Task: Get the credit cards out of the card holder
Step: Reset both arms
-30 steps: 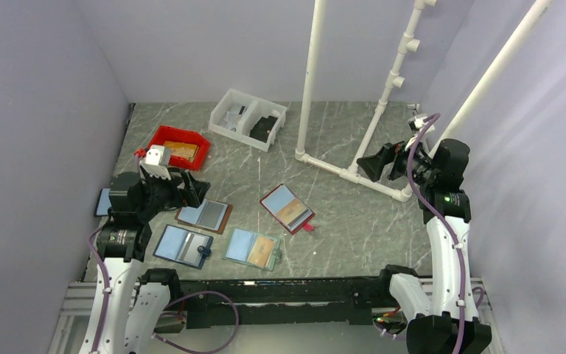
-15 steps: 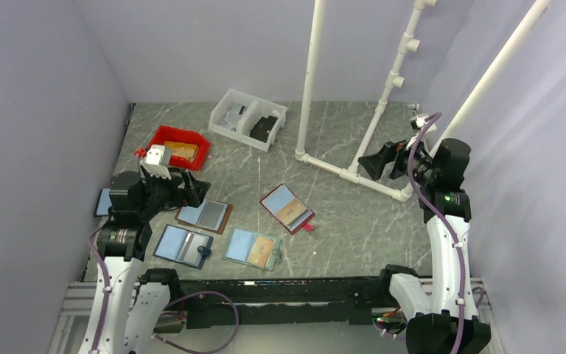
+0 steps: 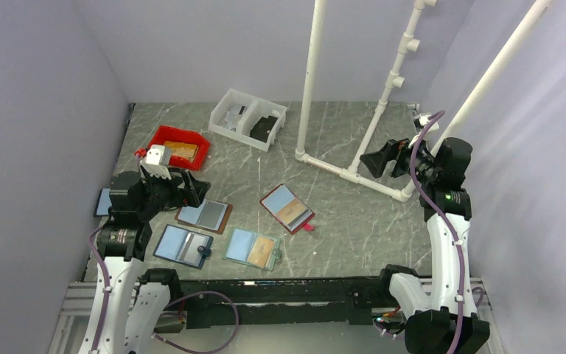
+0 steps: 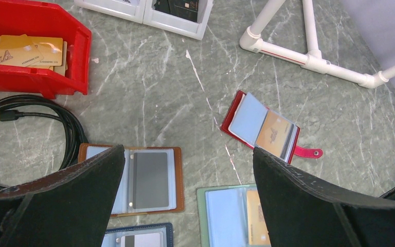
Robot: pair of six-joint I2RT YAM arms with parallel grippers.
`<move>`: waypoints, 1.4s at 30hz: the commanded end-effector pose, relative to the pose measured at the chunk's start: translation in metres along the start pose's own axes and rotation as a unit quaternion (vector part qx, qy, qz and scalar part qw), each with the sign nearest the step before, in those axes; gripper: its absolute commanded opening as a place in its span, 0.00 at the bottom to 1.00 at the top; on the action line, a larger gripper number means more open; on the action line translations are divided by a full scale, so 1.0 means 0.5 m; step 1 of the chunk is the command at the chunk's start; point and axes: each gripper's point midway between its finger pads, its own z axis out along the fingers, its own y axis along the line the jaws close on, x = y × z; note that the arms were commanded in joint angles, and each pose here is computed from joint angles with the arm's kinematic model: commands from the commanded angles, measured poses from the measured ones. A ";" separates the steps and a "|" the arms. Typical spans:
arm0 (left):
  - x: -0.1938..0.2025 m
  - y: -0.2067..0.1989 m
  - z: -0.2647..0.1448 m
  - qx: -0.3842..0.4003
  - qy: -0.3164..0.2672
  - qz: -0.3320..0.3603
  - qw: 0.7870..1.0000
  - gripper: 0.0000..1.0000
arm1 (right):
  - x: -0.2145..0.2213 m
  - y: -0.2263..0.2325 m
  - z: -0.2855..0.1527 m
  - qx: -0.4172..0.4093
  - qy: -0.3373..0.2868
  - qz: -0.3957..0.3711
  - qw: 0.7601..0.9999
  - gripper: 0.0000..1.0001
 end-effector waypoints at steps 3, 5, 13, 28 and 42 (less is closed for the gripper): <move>-0.035 -0.011 -0.007 0.007 -0.025 0.004 1.000 0.99 | -0.030 0.001 0.000 -0.002 -0.025 -0.014 1.000 1.00; -0.035 -0.010 -0.007 0.006 -0.024 0.003 1.000 0.99 | -0.031 -0.001 -0.001 0.002 -0.025 -0.013 1.000 1.00; -0.035 -0.009 -0.007 0.003 -0.024 0.004 1.000 0.99 | -0.035 -0.002 -0.005 0.007 -0.029 -0.016 0.999 1.00; -0.033 -0.009 -0.006 0.004 -0.022 0.002 1.000 0.99 | -0.036 0.002 -0.007 0.004 -0.028 -0.020 0.999 1.00; -0.033 -0.009 -0.006 0.005 -0.023 0.003 1.000 0.99 | -0.036 0.002 -0.007 0.004 -0.028 -0.022 0.999 1.00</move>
